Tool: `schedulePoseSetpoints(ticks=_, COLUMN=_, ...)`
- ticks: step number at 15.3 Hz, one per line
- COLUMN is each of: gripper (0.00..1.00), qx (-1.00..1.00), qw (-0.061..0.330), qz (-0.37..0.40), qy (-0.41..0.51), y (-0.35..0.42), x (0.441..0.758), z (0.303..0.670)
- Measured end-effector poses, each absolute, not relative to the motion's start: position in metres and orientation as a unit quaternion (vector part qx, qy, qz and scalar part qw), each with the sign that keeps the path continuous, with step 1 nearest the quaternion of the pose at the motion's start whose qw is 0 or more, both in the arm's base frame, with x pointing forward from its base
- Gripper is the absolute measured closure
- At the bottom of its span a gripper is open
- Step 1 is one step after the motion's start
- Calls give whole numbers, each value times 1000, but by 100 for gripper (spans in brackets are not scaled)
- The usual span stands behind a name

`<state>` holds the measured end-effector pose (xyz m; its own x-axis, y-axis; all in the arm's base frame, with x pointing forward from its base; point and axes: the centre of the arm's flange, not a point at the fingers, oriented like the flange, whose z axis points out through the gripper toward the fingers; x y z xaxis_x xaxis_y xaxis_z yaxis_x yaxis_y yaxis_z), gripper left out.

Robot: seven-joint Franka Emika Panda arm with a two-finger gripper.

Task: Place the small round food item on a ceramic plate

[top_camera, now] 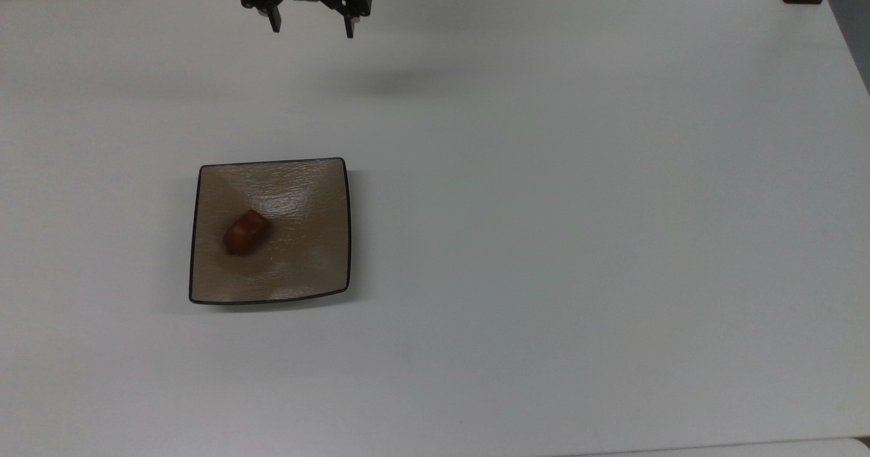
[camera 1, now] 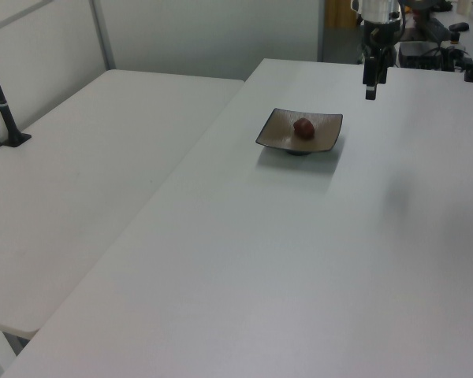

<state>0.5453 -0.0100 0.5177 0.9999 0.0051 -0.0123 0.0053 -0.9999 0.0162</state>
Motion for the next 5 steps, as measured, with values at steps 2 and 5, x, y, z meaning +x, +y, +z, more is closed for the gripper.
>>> schedulePoseSetpoints(ticks=2, gripper=0, qx=1000, qw=8, qz=-6, qy=3, y=-10, x=545, z=517)
schedulePoseSetpoints(ticks=5, gripper=0, qx=1000, qw=8, qz=-6, qy=1, y=-12, x=545, z=517)
